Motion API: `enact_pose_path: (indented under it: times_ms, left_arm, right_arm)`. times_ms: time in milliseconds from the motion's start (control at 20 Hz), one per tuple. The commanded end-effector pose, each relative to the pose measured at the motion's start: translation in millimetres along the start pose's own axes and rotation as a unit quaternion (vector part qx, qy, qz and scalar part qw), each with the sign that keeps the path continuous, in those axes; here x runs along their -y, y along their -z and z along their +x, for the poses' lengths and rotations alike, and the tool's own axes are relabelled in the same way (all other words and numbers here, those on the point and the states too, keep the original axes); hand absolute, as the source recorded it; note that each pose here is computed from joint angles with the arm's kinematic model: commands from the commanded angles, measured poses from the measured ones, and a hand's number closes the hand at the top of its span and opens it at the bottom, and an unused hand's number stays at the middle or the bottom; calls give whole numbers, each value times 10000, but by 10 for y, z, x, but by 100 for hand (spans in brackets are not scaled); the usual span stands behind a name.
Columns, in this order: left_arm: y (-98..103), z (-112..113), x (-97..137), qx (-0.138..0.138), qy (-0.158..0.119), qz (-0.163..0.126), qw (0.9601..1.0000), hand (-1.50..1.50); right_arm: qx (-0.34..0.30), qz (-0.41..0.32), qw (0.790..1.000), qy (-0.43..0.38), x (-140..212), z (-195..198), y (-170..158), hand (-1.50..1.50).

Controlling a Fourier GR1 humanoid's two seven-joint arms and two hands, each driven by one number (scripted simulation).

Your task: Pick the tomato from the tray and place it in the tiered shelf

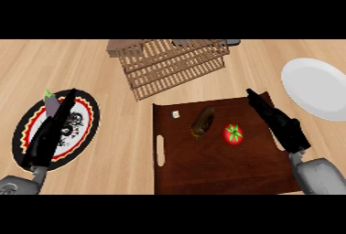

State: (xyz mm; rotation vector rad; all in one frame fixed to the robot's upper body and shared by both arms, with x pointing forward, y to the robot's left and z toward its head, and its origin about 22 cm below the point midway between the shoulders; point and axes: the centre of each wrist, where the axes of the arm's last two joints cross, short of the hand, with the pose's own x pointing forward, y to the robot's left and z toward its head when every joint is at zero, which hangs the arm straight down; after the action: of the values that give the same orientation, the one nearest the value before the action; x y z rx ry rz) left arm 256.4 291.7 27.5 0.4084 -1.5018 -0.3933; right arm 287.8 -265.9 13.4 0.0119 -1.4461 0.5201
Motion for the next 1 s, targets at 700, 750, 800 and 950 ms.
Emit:
enact_pose_path:
  times_ms: [700, 750, 800, 950]
  left_arm:
    - [-187, -394, 494, -837, -1248, -937, 9842, 0]
    - [-185, -427, 516, -901, -1268, -846, 9842, 0]
    - [-317, -360, 503, -896, -1290, -955, 9830, 0]
    - [-108, -328, 605, -889, -1201, -830, 9853, 0]
  right_arm:
    - [425, -1215, 9917, -36, 959, -158, -93, -150]
    - [555, -1014, 9932, -147, 1067, 160, -54, -150]
    - [596, -856, 9943, -213, 1115, -28, -303, -150]
    - [546, -212, 9966, -581, 1010, 342, -152, -150]
